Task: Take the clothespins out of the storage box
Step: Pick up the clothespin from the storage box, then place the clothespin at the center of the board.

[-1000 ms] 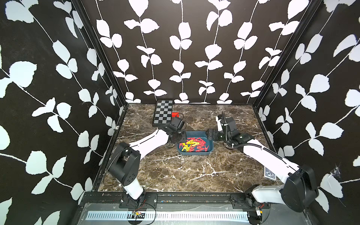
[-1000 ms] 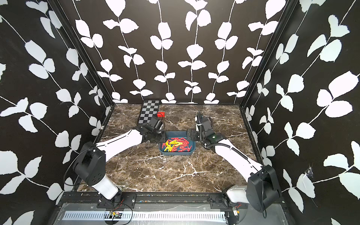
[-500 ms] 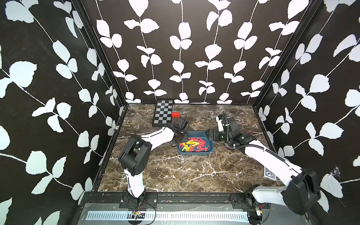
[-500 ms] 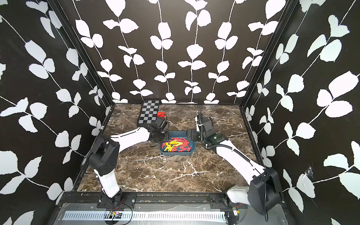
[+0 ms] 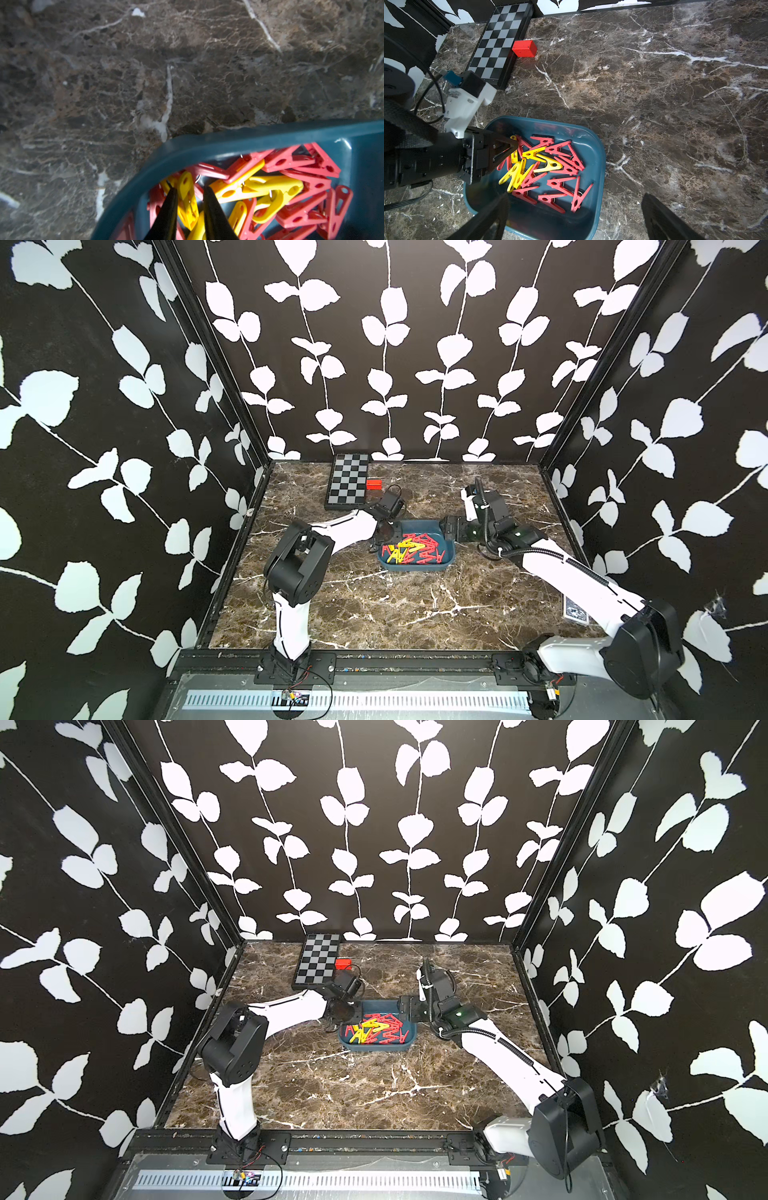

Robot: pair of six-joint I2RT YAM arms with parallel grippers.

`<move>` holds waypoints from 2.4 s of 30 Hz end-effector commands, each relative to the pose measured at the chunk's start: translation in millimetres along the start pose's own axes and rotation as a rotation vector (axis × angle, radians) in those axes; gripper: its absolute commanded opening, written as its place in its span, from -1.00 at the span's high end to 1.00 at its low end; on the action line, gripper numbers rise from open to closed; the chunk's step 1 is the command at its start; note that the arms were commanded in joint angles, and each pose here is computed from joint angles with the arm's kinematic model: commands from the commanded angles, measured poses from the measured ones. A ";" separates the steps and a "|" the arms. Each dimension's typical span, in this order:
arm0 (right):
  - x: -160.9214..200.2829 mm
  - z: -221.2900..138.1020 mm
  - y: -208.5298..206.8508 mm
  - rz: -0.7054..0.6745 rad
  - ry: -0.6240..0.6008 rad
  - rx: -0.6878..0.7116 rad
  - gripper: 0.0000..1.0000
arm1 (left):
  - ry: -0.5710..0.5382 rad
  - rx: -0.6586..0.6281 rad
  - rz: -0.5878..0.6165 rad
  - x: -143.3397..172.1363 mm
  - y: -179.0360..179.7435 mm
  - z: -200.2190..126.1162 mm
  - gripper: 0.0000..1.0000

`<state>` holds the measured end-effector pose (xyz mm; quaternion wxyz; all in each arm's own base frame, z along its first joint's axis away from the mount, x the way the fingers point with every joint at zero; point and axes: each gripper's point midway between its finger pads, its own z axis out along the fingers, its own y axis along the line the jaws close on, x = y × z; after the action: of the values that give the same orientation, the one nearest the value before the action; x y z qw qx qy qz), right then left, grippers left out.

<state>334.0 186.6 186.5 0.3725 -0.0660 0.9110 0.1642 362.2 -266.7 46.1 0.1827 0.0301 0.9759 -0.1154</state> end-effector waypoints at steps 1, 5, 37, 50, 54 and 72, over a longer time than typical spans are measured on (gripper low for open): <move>-6.7 -8.3 -1.1 0.000 -0.024 0.002 -0.97 | -0.029 0.004 0.018 -11.1 -4.4 -4.3 0.53; -6.4 -8.0 -1.0 0.003 -0.024 0.000 -0.98 | -0.022 -0.002 0.029 -10.6 -4.2 0.4 0.56; -15.0 1.9 22.5 -0.010 -0.030 -0.105 -0.98 | -0.131 0.038 0.017 -24.1 -7.7 -106.9 1.00; -6.8 14.6 61.6 -0.056 0.004 -0.185 -0.97 | -0.029 -0.033 0.096 56.0 19.3 -125.4 1.00; -2.6 16.4 69.5 -0.080 0.007 -0.185 -0.97 | 0.014 -0.048 0.113 85.1 24.5 -121.5 1.00; 28.5 20.4 63.7 -0.044 0.075 -0.128 -0.97 | 0.150 -0.051 0.134 158.5 39.8 -65.4 1.00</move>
<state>316.0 257.3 174.5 0.3402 -0.1259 0.9056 0.2199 199.4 -205.9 47.1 0.1225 0.0991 0.9852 -0.0679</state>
